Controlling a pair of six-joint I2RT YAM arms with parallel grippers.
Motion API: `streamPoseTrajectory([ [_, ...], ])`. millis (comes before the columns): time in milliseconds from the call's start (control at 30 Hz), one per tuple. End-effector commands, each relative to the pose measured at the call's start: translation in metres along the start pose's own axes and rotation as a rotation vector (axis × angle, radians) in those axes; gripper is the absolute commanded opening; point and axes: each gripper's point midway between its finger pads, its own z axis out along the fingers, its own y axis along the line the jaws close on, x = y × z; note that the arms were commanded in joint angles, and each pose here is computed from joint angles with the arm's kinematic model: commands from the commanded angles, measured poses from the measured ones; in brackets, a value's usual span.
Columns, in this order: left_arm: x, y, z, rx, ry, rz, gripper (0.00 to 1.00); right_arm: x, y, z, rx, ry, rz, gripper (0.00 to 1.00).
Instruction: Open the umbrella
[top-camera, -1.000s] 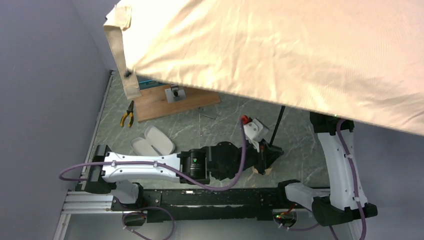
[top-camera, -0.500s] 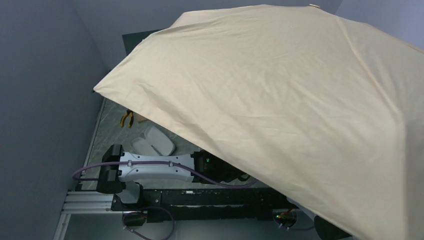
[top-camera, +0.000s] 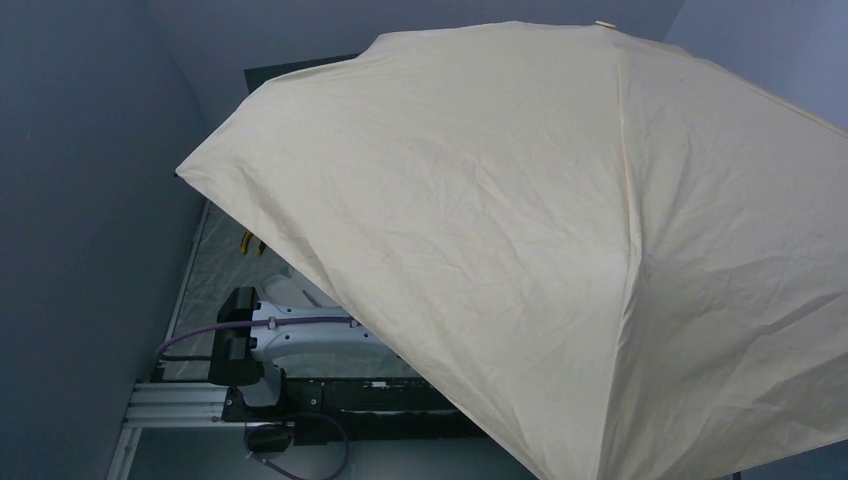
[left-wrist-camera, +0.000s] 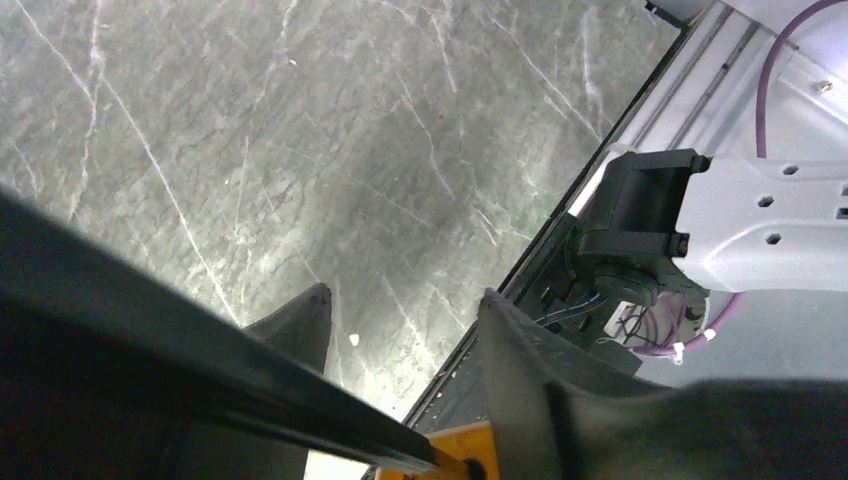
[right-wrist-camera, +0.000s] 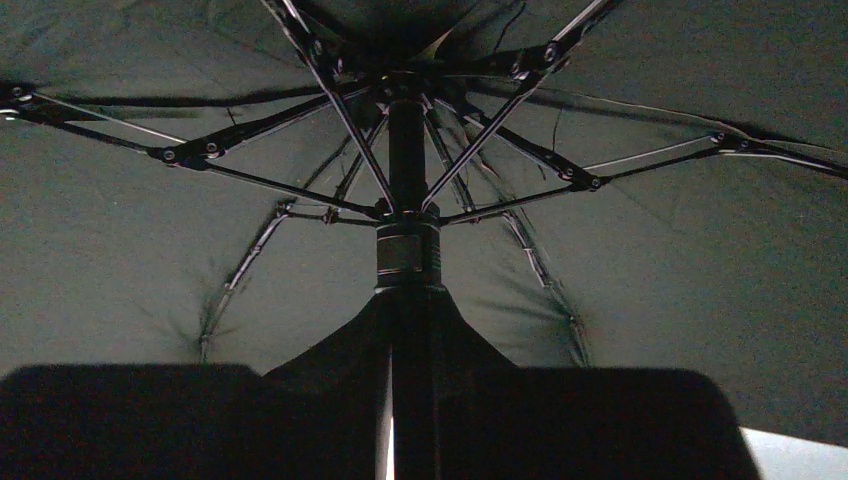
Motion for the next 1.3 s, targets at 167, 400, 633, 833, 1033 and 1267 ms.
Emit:
streamPoseTrajectory([
  [167,-0.003,0.017,-0.003,-0.060,0.026,0.083,0.00,-0.015,0.030,-0.002,-0.075,-0.072,0.042,0.00],
  [400,-0.022,0.024,-0.016,-0.079,-0.027,0.083,0.00,-0.006,0.034,-0.006,-0.089,-0.025,0.034,0.02],
  [633,-0.043,0.029,-0.028,-0.094,-0.073,0.089,0.00,0.010,0.025,-0.013,-0.058,0.045,0.030,0.43],
  [833,-0.057,0.032,-0.037,-0.102,-0.104,0.080,0.00,0.023,0.012,-0.020,-0.022,0.086,0.055,0.52],
  [1033,-0.074,0.035,-0.047,-0.115,-0.144,0.071,0.00,0.044,0.001,-0.028,0.003,0.152,0.094,0.51],
  [1267,-0.081,0.036,-0.054,-0.111,-0.157,0.084,0.00,0.054,-0.006,-0.037,0.044,0.186,0.074,0.19],
])
